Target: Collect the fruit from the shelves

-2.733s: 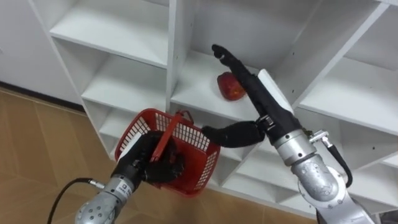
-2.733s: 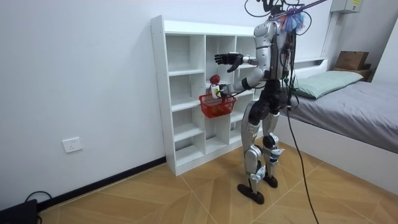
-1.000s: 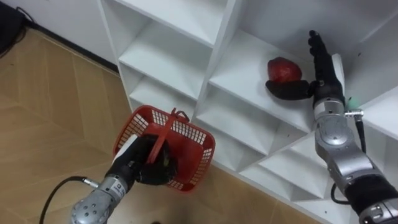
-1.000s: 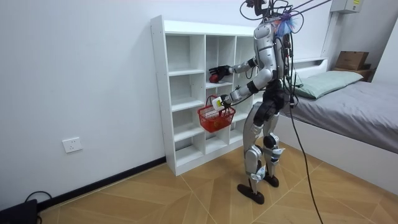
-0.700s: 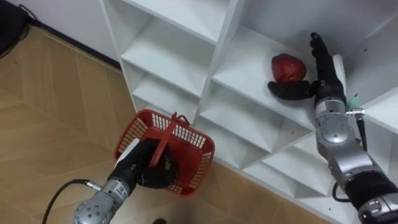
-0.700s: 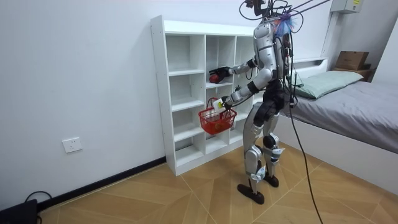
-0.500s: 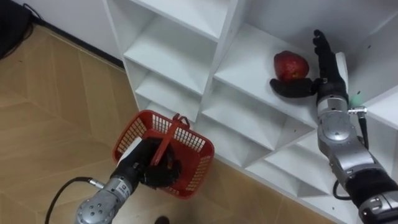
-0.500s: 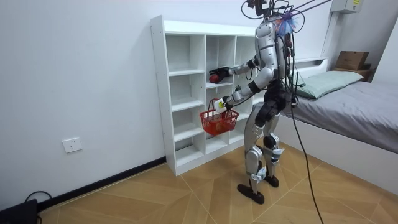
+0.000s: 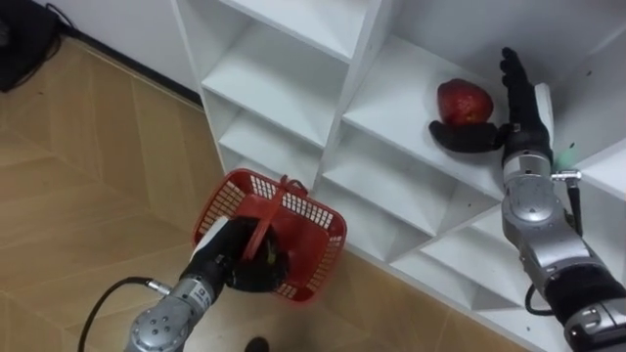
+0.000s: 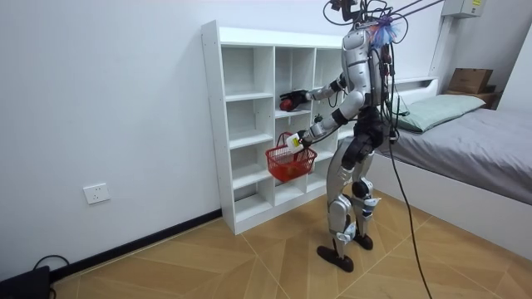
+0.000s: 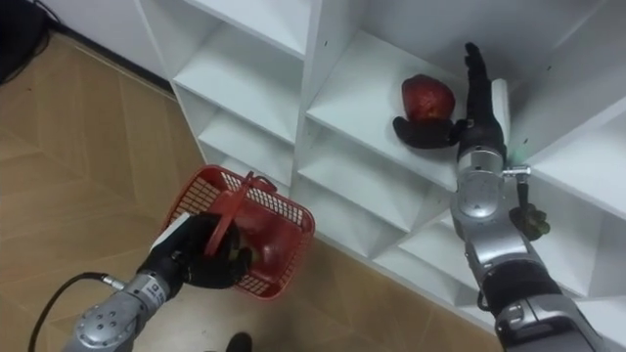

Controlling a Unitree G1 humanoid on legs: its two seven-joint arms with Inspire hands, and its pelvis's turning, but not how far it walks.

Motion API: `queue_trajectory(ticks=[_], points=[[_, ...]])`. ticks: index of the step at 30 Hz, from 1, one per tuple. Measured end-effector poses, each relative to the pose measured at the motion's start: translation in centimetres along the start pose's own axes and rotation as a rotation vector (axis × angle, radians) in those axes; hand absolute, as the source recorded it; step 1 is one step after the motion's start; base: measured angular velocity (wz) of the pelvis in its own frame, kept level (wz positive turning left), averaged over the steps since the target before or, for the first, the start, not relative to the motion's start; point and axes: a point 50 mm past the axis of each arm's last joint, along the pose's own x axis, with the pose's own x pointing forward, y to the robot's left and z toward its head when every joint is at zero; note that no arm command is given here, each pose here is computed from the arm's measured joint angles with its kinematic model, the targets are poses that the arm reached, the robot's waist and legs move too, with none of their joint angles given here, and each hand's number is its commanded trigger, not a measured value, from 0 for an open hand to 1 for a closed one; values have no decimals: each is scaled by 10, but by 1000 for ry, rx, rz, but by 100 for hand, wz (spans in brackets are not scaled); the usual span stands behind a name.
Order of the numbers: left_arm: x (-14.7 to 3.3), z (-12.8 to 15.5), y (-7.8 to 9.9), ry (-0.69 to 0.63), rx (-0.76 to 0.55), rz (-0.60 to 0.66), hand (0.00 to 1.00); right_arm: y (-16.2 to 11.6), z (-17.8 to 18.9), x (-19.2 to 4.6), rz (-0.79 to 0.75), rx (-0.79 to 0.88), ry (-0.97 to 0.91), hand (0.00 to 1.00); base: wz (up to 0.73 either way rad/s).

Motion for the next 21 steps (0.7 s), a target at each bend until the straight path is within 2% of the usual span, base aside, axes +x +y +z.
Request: queue_trajectory(ticks=[1,21], points=[[0,0,0,1,-1,1,100,0,-1,0,-1,0,0,100,0],[7,0,-6,21,-7,-6,100,-2,-4,2,-47,-8,28,100,0]])
